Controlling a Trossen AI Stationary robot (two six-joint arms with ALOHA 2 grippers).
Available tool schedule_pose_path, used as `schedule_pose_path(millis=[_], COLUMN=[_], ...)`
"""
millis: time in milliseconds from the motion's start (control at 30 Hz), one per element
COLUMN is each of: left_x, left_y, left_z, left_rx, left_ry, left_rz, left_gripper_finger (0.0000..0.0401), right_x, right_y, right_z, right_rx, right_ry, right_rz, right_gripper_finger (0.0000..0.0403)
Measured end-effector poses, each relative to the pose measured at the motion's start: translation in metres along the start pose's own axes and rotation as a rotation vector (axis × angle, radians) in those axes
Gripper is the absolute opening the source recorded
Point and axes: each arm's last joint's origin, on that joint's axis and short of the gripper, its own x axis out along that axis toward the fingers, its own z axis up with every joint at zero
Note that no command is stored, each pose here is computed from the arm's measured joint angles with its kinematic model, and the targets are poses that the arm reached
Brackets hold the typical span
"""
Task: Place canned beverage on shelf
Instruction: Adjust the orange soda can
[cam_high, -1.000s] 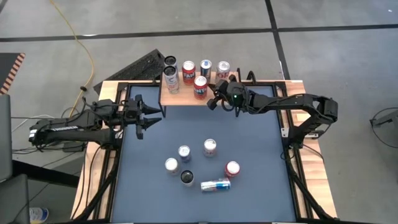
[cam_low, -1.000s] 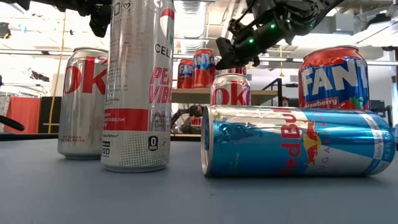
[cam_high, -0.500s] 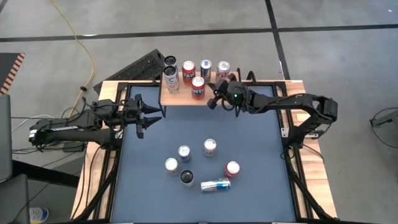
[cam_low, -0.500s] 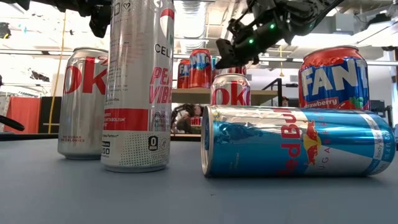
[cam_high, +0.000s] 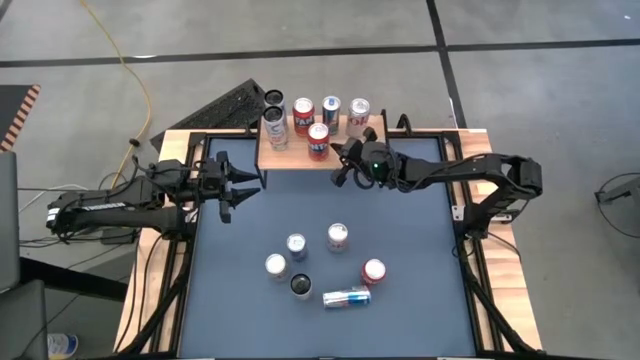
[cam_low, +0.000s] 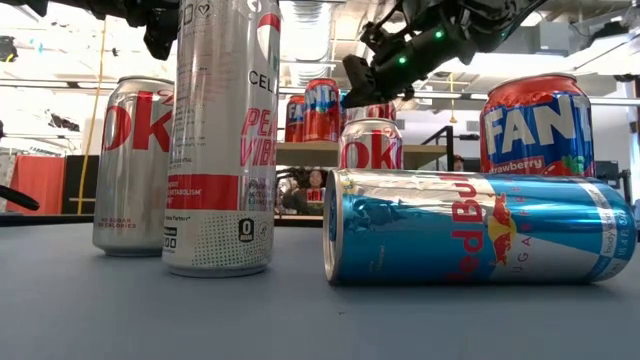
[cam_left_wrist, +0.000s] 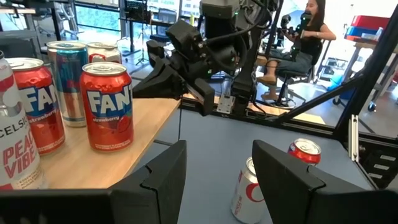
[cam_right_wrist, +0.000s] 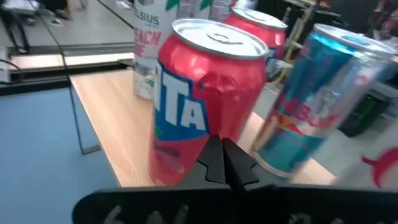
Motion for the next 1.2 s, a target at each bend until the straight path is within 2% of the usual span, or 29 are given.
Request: schedule_pose_path(millis=[100,500,667,833,967,1200], left_x=[0.0,0.0,0.0,0.0,0.0,0.0], left_y=[0.0,0.001,0.001,0.001,0.001,0.001], left_z=[0.0,0.001,0.001,0.0,0.0,0.0], left_rx=[0.0,0.0,-0.001,-0.002,-0.002,0.002], left_ry=[-0.001,-0.008,-0.008,-0.008,-0.005,-0.004], left_rz=[0.001,0.026,0.026,0.026,0.026,0.026], left_gripper_finger=[0.0174,0.0174,0.0174,0.0174,0.0174,0.0174], right_x=[0.003,0.024,0.024,0.023,0.017,0.009], right_y=[-0.003,-0.019,-0.017,-0.018,-0.014,0.004], right_z=[0.001,-0.011,-0.007,-0.006,-0.004,-0.001], right_rx=[0.012,0.034,0.035,0.033,0.035,0.018], right_ry=[-0.017,-0.026,-0.068,-0.062,-0.047,-0.065], right_rz=[0.038,0.019,0.064,0.046,-0.008,0.066], right_gripper_finger=[0.0,0.0,0.0,0.0,0.0,0.0])
